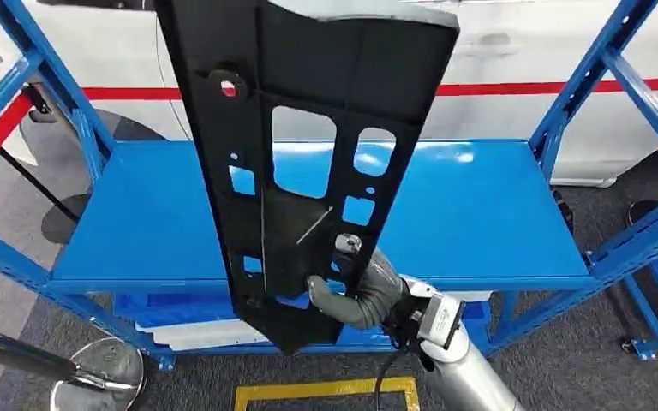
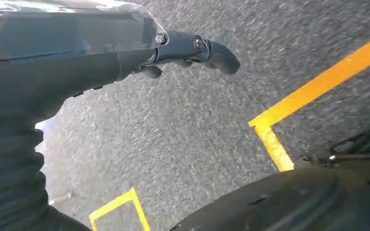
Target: Take the parts from the cabinet and place them on the table.
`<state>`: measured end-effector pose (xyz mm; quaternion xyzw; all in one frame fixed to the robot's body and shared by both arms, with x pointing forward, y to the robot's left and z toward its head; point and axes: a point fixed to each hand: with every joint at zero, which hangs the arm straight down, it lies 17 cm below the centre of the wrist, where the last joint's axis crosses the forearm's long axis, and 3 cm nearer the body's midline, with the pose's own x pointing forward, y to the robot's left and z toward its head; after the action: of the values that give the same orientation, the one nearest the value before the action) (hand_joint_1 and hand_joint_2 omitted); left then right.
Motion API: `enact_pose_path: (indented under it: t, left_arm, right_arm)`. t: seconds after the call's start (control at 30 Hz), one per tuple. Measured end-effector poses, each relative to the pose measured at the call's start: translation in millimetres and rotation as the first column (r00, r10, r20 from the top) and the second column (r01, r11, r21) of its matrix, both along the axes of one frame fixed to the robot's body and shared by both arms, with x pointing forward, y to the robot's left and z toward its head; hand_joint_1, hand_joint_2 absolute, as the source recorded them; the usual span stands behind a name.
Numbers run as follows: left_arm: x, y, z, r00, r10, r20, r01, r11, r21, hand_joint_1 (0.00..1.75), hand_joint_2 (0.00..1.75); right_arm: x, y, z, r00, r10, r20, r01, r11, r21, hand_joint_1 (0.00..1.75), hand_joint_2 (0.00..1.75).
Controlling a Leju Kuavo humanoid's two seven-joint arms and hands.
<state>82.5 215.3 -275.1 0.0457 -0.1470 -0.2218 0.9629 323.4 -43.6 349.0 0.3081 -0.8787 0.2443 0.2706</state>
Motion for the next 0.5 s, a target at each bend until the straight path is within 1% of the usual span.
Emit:
enact_pose_path:
  t: [0.27, 0.5]
  left_arm:
    - [-2, -3, 0, 1.000, 0.009, -0.016, -0.009, 1.000, -0.006, 0.00, 1.75]
    - [0, -3, 0, 1.000, 0.009, -0.017, -0.009, 1.000, -0.004, 0.00, 1.75]
  right_arm:
    - [-2, -8, -7, 0.999, 0.011, -0.053, -0.010, 1.000, 0.020, 1.75, 1.75]
    - [1, -11, -4, 0.998, 0.010, -0.070, -0.008, 1.000, 0.031, 1.75, 1.75]
